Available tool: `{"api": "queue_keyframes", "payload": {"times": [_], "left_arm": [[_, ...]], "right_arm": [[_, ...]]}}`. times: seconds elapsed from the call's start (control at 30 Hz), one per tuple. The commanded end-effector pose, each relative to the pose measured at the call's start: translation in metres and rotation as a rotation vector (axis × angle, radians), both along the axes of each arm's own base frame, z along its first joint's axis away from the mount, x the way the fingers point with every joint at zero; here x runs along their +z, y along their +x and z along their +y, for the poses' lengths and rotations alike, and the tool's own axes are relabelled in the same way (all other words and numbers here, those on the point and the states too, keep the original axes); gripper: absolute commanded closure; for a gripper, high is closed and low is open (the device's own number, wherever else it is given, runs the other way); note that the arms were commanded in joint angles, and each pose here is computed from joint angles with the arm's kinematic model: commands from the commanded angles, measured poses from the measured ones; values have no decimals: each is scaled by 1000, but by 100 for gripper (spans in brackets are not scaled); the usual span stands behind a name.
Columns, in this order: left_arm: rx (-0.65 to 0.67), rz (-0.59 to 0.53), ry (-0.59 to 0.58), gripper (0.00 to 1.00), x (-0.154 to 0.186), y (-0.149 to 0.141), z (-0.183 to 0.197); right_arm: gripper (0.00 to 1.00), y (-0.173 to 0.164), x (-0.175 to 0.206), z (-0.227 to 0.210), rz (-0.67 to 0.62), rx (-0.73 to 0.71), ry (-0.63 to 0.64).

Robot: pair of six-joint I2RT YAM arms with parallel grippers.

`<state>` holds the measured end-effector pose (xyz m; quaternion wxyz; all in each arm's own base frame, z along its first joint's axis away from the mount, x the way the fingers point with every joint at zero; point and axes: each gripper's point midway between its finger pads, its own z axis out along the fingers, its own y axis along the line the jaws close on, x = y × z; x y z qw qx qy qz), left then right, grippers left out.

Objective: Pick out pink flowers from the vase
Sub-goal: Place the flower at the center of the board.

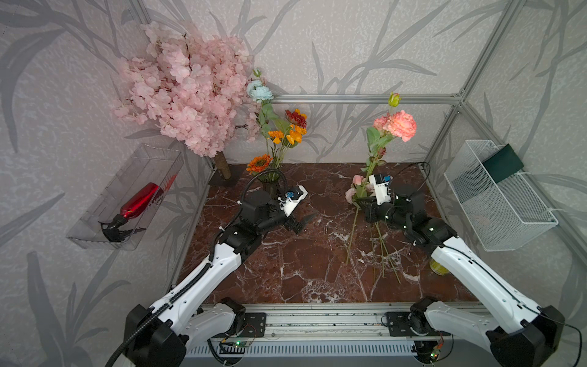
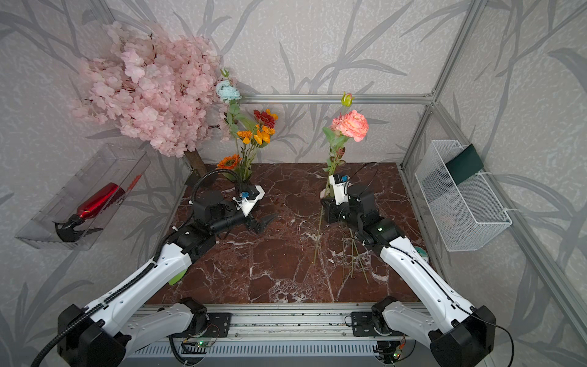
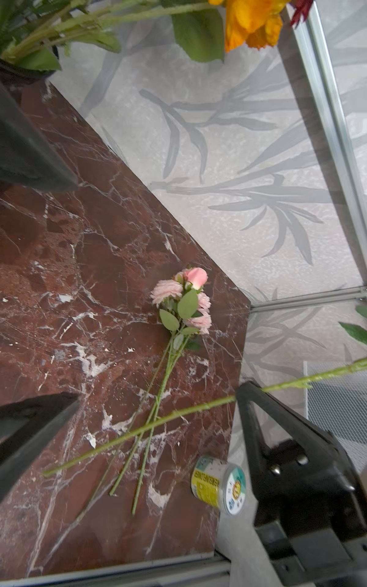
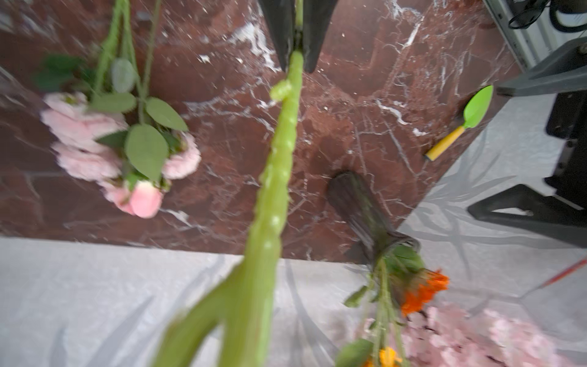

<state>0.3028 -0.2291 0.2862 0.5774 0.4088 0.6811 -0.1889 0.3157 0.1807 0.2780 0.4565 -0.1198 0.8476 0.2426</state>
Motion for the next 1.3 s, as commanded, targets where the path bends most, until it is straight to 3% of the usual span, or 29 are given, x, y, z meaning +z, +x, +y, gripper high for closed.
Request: {"api": "queue_keyframes", "payload": {"times": [0.0,0.23,0.53,0.73,1.07,1.27], "left_arm": [[44,-39,54,1,-11,10,5],[46,-15,71,1,-20,10,6],[48,-12,79,1,-23,9,7],[50,-3,76,1,-25,9,7],[51,-8,91,1,-25,6,10],[48,-10,93,1,-24,5,10]], "right_arm": [[100,-1,-14,-33,106,-73,-97],[100,8,-57,-82,282,-204,-222],[100,13,-100,-113,379,-301,-391],[100,18,-123,-119,435,-319,-452],[100,30,-173,-113,683,-296,-506],[100,42,-190,-107,737,-314,-486]]}}
